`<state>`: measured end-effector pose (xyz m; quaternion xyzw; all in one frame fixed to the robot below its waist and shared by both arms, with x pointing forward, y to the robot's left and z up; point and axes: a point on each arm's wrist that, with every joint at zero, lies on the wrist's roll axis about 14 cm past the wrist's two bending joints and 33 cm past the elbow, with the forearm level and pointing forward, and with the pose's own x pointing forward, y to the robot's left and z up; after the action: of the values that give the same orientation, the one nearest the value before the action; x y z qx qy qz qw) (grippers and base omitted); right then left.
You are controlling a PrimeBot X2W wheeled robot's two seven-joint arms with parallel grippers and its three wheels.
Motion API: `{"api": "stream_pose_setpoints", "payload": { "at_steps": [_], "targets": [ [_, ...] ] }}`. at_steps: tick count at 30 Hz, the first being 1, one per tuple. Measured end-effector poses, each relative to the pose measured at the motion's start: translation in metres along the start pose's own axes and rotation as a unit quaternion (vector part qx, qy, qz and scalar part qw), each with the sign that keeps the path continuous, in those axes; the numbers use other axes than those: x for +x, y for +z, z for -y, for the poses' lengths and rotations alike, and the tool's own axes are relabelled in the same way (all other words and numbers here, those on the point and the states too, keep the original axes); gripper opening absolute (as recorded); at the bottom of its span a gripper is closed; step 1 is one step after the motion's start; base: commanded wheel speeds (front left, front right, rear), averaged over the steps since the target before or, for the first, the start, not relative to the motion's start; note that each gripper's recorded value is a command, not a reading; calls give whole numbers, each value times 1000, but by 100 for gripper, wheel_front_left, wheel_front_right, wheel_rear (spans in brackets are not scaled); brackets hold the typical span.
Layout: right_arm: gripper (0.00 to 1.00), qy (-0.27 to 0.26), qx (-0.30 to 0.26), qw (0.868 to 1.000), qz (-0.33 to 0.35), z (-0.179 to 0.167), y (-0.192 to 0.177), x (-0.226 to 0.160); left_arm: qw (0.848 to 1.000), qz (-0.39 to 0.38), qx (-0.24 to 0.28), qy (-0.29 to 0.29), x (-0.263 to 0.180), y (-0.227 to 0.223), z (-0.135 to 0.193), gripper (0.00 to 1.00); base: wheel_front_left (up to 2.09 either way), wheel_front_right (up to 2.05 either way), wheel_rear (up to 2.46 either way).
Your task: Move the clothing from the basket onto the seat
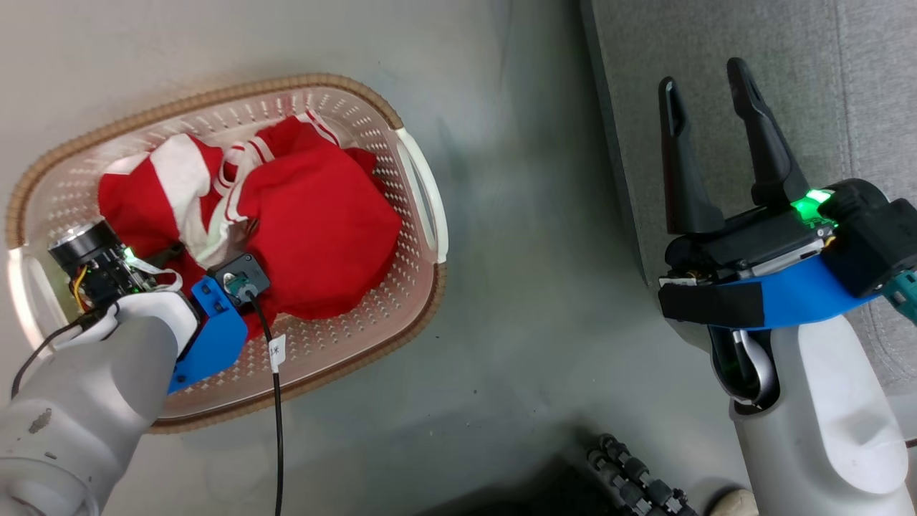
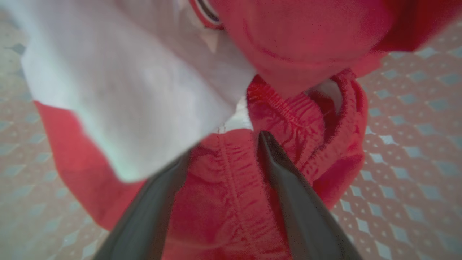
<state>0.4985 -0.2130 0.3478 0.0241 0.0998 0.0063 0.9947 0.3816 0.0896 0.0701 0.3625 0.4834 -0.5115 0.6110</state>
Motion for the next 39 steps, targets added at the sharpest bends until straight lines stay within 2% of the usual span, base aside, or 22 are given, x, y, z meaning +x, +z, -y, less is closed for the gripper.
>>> {"api": "stream_pose_setpoints", "payload": {
  "at_steps": [4,12,13,14,15,21,30,39],
  "targets": [
    [100,-14,-3,1000,-17,11,-17,0,999,-35,12,-17,20,-13,5,100,0,0,0],
    [100,-25,-9,999,-27,20,-27,0,998,-51,20,-32,36,-12,13,100,0,0,0],
    [100,-25,-9,999,-28,20,-28,1,998,-56,22,-33,36,-13,14,84,0,0,0],
    [100,-26,-9,999,-27,20,-28,1,997,-61,22,-33,36,-14,15,38,0,0,0],
    [100,-26,-8,999,-27,20,-28,1,997,-66,23,-33,35,-16,15,0,0,0,0],
    [100,-25,-9,999,-20,19,-22,2,997,-71,24,-30,29,-13,15,0,0,0,0],
    [100,-18,-12,1000,8,13,2,3,999,-29,-2,-16,6,23,13,0,0,0,0],
    [100,1,-15,999,44,-4,34,3,996,46,-71,26,-35,57,8,0,0,0,0]
  ]
}}
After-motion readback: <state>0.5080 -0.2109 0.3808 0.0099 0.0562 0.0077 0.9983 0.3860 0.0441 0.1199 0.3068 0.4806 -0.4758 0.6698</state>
